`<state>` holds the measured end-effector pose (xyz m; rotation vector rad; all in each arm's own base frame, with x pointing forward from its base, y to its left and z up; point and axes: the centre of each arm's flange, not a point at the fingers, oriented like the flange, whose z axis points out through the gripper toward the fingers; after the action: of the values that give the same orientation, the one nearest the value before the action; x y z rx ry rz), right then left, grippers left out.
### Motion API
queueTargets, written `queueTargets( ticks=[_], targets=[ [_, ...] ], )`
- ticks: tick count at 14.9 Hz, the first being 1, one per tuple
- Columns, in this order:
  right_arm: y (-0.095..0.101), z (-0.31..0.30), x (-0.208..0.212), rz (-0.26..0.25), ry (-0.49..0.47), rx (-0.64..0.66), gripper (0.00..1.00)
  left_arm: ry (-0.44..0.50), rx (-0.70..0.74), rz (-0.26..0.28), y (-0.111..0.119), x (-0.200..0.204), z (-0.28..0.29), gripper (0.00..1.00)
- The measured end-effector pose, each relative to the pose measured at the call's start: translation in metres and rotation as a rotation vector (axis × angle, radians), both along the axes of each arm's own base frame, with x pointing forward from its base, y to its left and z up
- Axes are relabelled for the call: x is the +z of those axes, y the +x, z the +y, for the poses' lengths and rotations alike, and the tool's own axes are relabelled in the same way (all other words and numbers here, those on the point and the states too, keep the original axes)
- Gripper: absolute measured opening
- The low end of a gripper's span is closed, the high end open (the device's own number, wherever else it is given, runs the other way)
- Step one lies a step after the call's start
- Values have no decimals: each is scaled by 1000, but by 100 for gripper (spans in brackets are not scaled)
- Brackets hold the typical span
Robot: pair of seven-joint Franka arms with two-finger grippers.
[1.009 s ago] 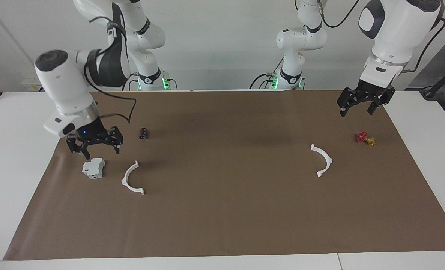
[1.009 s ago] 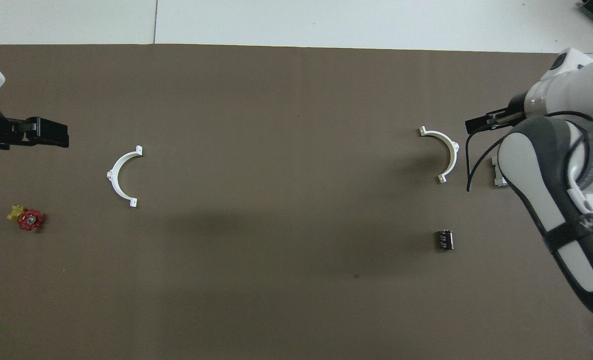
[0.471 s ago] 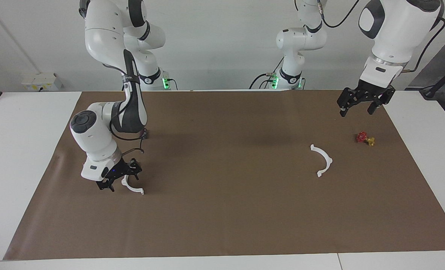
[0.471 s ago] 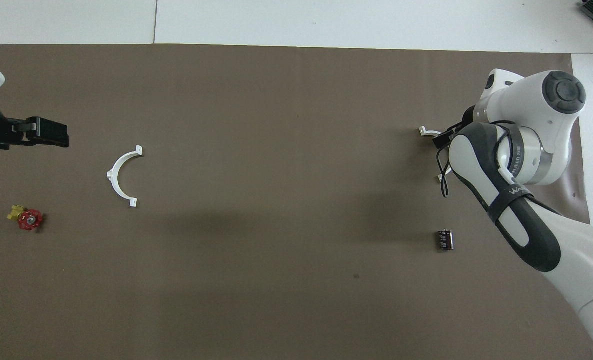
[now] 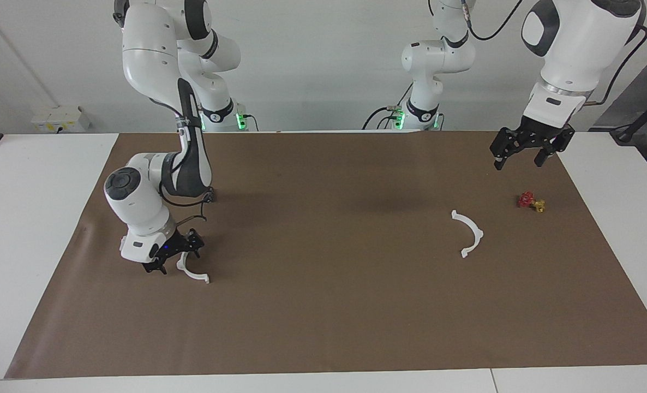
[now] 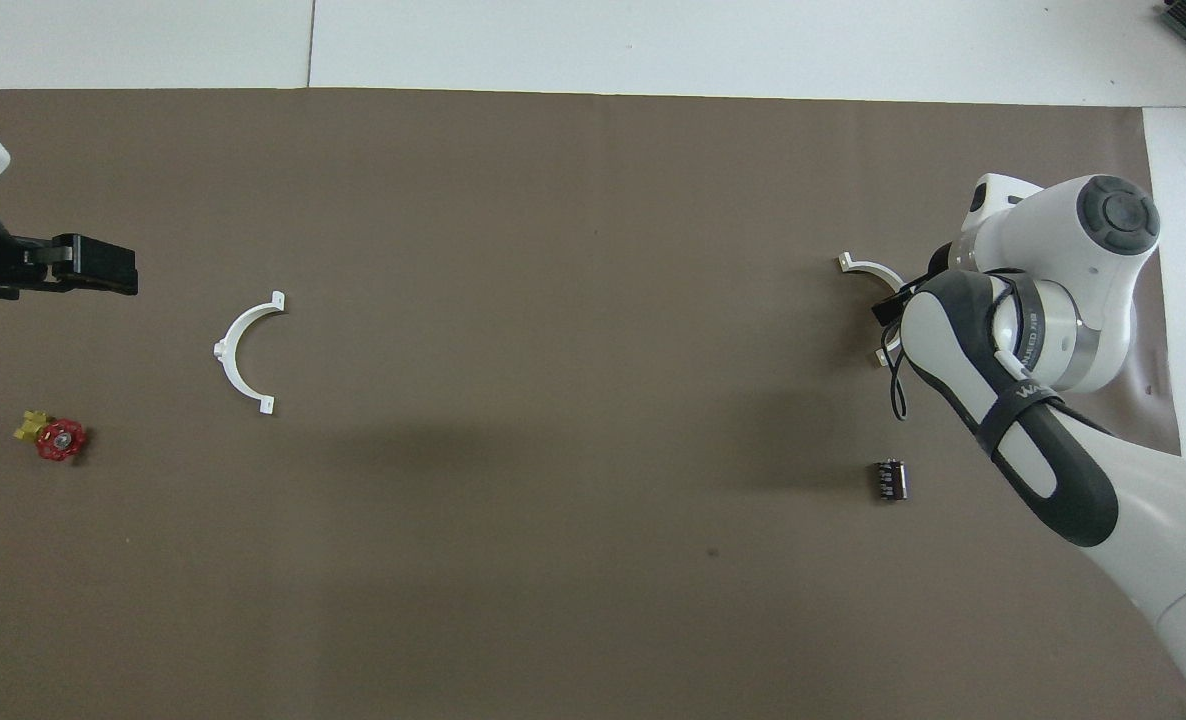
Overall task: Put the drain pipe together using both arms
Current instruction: 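Grasp the white clamp half with the right gripper, then carry the clamp half toward the table center with the right gripper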
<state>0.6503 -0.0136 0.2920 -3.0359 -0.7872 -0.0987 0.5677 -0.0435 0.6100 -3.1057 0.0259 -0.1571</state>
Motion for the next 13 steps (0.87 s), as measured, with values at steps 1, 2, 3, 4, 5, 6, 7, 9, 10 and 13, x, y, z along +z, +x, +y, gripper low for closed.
queueTargets(
  ticks=[1, 2, 3, 4, 5, 6, 7, 9, 10, 13],
  targets=[
    [-1, -2, -1, 3, 0, 1, 98, 0, 0, 0, 0, 0, 0, 100],
    [-1, -4, -2, -4, -1, 0, 87, 0, 0, 0, 0, 0, 0, 100],
    [0, -6, -3, -26, -4, -3, 75, 0, 0, 0, 0, 0, 0, 100],
    [0, -7, -4, -45, -7, -5, 64, 0, 0, 0, 0, 0, 0, 100],
    [-1, -7, -5, -51, -5, -10, 53, 0, 0, 0, 0, 0, 0, 100],
    [-1, -6, -4, -54, 1, -18, 44, 0, 0, 0, 0, 0, 0, 100],
    [-1, -6, -2, -56, 2, -28, 34, 0, 0, 0, 0, 0, 0, 100],
    [1, -4, 1, -58, 8, -75, 21, 0, 0, 0, 0, 0, 0, 100],
    [2, -1, 6, -51, 15, -112, 21, 0, 0, 0, 0, 0, 0, 100],
    [8, 36, 46, -10, 38, -217, 21, 0, 0, 0, 0, 0, 0, 100]
  ],
)
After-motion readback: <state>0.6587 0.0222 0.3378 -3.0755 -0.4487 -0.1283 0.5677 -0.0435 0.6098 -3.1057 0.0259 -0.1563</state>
